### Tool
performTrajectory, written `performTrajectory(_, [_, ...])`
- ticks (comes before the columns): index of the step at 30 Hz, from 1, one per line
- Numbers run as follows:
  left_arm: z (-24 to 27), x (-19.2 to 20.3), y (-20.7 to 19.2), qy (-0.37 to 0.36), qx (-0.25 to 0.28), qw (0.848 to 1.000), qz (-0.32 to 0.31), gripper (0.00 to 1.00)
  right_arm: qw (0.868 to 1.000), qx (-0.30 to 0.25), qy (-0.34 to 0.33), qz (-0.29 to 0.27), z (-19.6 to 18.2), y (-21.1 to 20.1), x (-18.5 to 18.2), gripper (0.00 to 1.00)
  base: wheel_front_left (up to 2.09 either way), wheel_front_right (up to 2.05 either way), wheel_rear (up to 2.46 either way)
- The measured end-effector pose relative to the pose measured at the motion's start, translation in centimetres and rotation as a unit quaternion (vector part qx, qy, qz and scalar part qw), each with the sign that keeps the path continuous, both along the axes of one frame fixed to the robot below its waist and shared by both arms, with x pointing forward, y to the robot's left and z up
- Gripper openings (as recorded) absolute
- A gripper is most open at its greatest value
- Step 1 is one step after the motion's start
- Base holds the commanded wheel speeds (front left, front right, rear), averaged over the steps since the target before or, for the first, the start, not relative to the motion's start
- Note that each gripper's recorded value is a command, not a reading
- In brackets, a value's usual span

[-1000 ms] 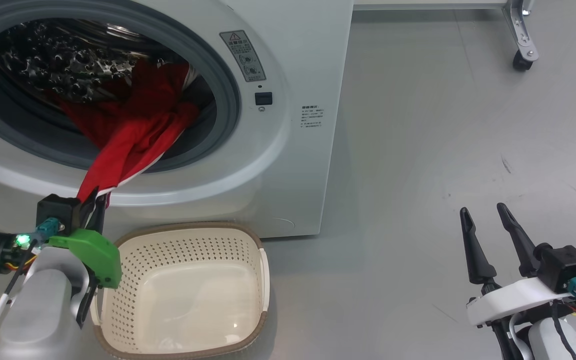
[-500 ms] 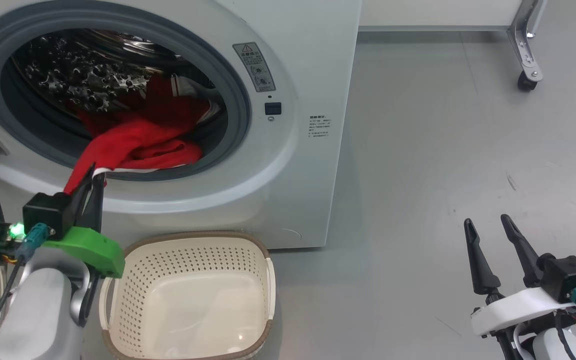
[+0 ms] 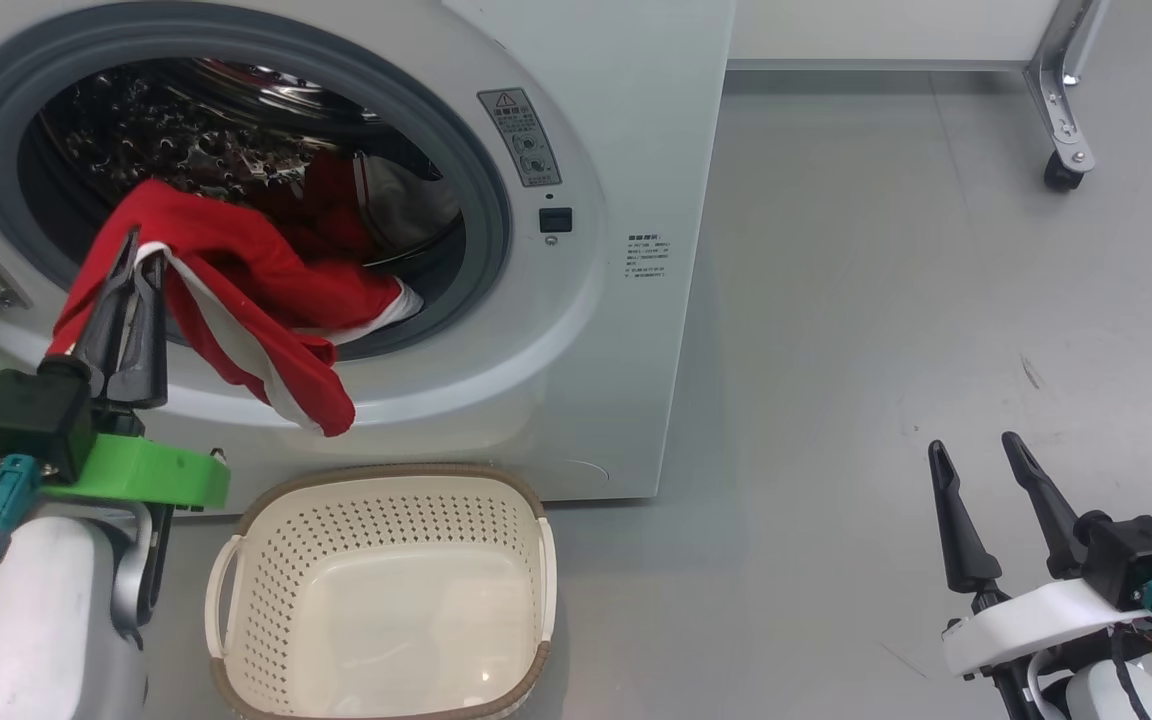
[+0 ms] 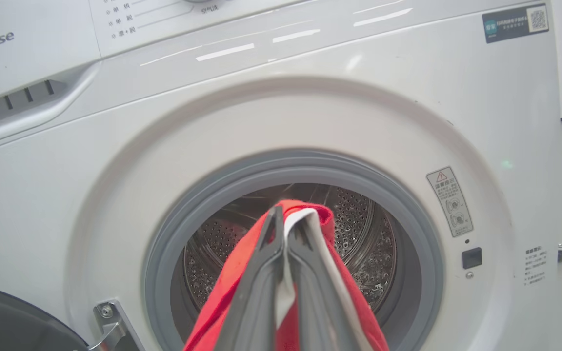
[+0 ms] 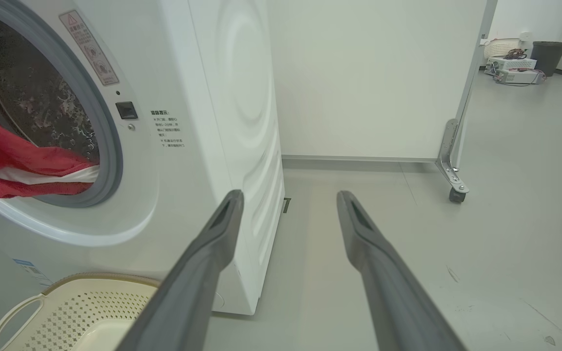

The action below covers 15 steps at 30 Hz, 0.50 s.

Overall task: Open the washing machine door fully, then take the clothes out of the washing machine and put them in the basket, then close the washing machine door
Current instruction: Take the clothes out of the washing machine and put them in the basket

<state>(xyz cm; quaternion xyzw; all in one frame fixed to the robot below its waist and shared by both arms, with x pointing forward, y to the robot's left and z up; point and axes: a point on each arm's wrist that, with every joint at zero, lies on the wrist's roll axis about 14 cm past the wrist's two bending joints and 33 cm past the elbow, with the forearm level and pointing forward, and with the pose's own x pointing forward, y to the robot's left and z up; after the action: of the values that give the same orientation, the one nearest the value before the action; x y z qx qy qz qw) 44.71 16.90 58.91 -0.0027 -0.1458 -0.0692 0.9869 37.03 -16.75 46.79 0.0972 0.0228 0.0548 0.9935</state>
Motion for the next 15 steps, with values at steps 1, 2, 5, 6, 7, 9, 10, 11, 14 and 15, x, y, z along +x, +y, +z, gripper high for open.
performTrajectory(1, [0.7,-0.1,0.1,-0.011,0.0,1.0,0.002,0.0,1.0,0.0,0.0,0.0,0.0,0.0,0.0,1.0,0.0,0.0,0.0])
performTrajectory(2, [2.3,-0.4,0.1,-0.037,0.0,0.999,0.003,0.0,1.0,0.0,-0.001,0.0,0.0,0.0,0.0,1.0,0.0,0.0,0.0])
performTrajectory(5, [3.8,-0.7,0.3,-0.063,0.0,0.998,0.01,0.0,1.0,0.0,0.0,0.001,0.0,0.1,0.1,1.0,0.0,0.0,0.0])
performTrajectory(6, [3.4,-0.8,0.3,-0.058,0.0,0.998,0.01,0.0,1.0,0.0,0.001,0.001,0.0,0.1,0.1,1.0,0.0,0.0,0.0])
performTrajectory(7, [2.9,-1.1,0.3,-0.052,-0.001,0.999,0.01,0.0,1.0,0.0,0.001,0.001,-0.1,0.1,0.1,1.0,0.0,0.0,0.0])
performTrajectory(9, [1.7,-1.5,0.3,-0.036,0.0,0.999,0.011,0.0,1.0,0.0,0.002,0.002,-0.1,0.1,0.1,1.0,0.0,0.0,0.0])
performTrajectory(10, [1.1,-1.7,0.3,-0.028,-0.001,1.0,0.011,0.0,1.0,0.0,0.002,0.002,-0.1,0.2,0.1,1.0,0.0,0.0,0.0])
performTrajectory(11, [0.5,-1.8,0.2,-0.02,-0.001,1.0,0.01,0.0,1.0,0.0,0.002,0.002,-0.1,0.2,0.1,1.0,0.0,0.0,0.0])
performTrajectory(14, [-0.7,-2.2,-0.1,-0.003,0.0,1.0,0.004,0.0,1.0,0.001,0.003,0.003,-0.2,0.2,0.1,1.0,0.0,0.0,0.0])
performTrajectory(15, [-1.5,-2.3,-0.3,0.008,0.001,1.0,0.0,0.0,1.0,0.001,0.003,0.003,-0.2,0.2,0.1,1.0,0.0,0.0,0.0])
